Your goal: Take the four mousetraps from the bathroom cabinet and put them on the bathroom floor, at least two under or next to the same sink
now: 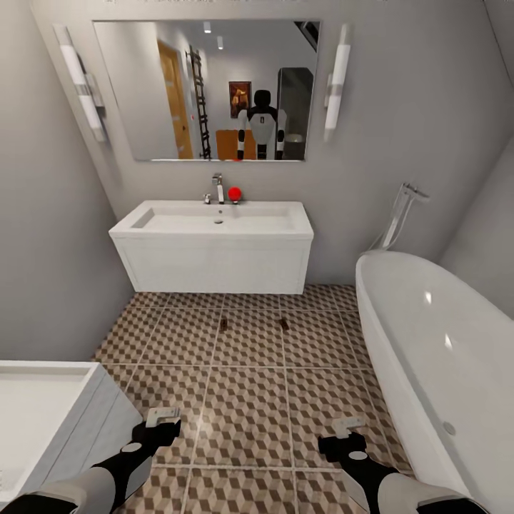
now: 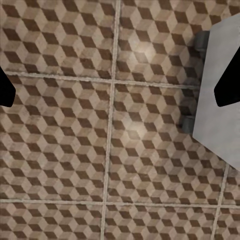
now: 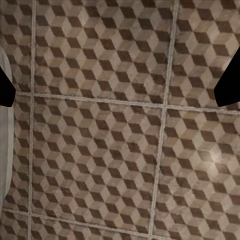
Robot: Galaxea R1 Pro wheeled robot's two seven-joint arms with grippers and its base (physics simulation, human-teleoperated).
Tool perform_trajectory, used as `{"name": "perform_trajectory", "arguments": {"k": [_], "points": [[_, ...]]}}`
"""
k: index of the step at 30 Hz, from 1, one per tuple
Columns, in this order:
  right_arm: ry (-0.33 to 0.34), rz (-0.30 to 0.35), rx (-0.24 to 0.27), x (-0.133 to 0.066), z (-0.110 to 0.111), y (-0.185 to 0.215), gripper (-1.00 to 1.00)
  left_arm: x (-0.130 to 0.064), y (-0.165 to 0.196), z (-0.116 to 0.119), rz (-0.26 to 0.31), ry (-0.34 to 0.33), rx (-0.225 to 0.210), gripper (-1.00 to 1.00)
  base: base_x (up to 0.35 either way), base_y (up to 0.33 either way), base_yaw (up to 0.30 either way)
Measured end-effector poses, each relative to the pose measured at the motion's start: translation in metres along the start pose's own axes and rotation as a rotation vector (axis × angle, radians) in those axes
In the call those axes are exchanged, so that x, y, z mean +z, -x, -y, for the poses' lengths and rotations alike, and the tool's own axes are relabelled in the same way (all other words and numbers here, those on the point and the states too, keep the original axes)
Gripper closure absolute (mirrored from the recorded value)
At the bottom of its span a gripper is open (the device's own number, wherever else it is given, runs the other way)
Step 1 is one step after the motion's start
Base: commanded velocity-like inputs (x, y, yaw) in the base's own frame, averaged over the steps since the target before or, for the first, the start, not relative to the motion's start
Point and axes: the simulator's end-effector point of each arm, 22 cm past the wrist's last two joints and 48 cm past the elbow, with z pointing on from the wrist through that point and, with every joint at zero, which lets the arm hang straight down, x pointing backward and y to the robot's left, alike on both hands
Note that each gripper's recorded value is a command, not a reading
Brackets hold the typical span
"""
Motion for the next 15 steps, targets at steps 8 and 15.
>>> {"name": "perform_trajectory", "arguments": {"k": [8, 15], "points": [[0.003, -0.007, -0.001, -0.009, 0.0, -0.001, -1.0, -0.009, 0.004, 0.0, -0.002, -0.002, 0.001, -1.0, 0.0, 0.0, 0.0], [0.002, -0.049, -0.006, -0.021, 0.001, -0.029, -1.0, -0.018, -0.007, -0.002, -0.035, 0.0, 0.002, -1.0, 0.0, 0.0, 0.0]]}}
